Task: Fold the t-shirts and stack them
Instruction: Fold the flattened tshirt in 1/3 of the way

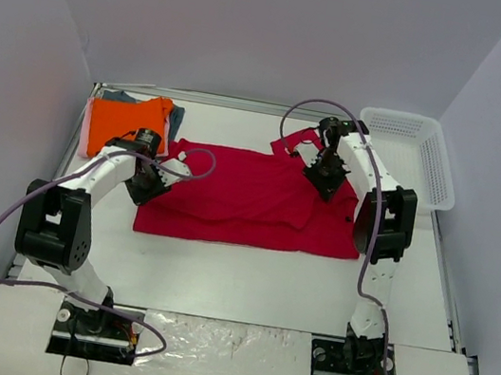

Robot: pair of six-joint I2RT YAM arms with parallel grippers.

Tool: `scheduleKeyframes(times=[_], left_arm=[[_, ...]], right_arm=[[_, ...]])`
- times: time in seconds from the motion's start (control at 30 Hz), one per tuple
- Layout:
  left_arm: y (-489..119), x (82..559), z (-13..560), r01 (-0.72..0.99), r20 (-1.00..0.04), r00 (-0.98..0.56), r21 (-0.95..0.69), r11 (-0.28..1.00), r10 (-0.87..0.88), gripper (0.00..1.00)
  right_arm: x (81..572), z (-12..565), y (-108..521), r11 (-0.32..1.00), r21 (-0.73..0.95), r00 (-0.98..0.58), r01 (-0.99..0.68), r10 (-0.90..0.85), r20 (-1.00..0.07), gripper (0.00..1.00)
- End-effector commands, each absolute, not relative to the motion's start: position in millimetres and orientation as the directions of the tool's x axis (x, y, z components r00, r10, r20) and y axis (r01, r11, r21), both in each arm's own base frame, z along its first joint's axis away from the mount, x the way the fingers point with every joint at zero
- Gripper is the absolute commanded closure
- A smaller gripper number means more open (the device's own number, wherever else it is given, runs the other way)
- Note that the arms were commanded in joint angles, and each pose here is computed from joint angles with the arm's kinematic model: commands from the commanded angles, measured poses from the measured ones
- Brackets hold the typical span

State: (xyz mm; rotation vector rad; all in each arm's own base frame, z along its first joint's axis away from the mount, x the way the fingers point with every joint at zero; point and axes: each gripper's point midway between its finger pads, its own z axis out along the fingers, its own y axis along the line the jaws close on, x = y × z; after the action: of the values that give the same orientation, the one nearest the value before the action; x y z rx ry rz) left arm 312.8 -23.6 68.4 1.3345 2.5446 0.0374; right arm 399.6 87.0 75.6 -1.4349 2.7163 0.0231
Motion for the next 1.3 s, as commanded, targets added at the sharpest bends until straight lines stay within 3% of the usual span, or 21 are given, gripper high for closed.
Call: scheduleKeyframes(times=[0.0,0.13,0.23,0.47,0.57,0.7,0.73,0.8,1.27], left_arm=[[-21,329,82,0.786,-0.252,-0.541,0.188,0.589,0.802,0.71],[-20,333,86,0.77,-0.264,-0.548,0.212,0.602,0.794,0.67],[-17,333,94,0.752,-0.276,-0.551,0.245,0.612,0.787,0.65],[-7,326,119,0.705,-0.322,-0.554,0.309,0.639,0.767,0.63],[-3,322,123,0.689,-0.338,-0.562,0.313,0.653,0.755,0.63],[-1,320,129,0.666,-0.369,-0.578,0.302,0.682,0.728,0.62],[-2,319,129,0.659,-0.382,-0.586,0.289,0.694,0.715,0.62],[-4,319,132,0.647,-0.415,-0.589,0.273,0.712,0.694,0.62],[-4,320,144,0.561,-0.501,-0.617,0.26,0.786,0.606,0.62]], right_arm=[[402,67,87,0.58,0.004,-0.58,-0.814,-0.813,-0.054,0.76],[412,60,88,0.597,-0.007,-0.595,-0.802,-0.801,-0.061,0.6],[422,61,89,0.615,-0.026,-0.612,-0.788,-0.787,-0.076,0.54],[410,77,89,0.62,-0.025,-0.614,-0.785,-0.782,-0.105,0.53],[387,81,87,0.606,0.001,-0.603,-0.796,-0.793,-0.09,0.56],[358,88,87,0.582,0.021,-0.582,-0.813,-0.808,-0.09,0.78],[353,88,88,0.579,0.028,-0.579,-0.815,-0.81,-0.093,0.91],[340,86,87,0.572,0.052,-0.574,-0.818,-0.814,-0.088,1.0],[310,56,116,0.494,0.158,-0.506,-0.855,-0.862,-0.042,1.0]])
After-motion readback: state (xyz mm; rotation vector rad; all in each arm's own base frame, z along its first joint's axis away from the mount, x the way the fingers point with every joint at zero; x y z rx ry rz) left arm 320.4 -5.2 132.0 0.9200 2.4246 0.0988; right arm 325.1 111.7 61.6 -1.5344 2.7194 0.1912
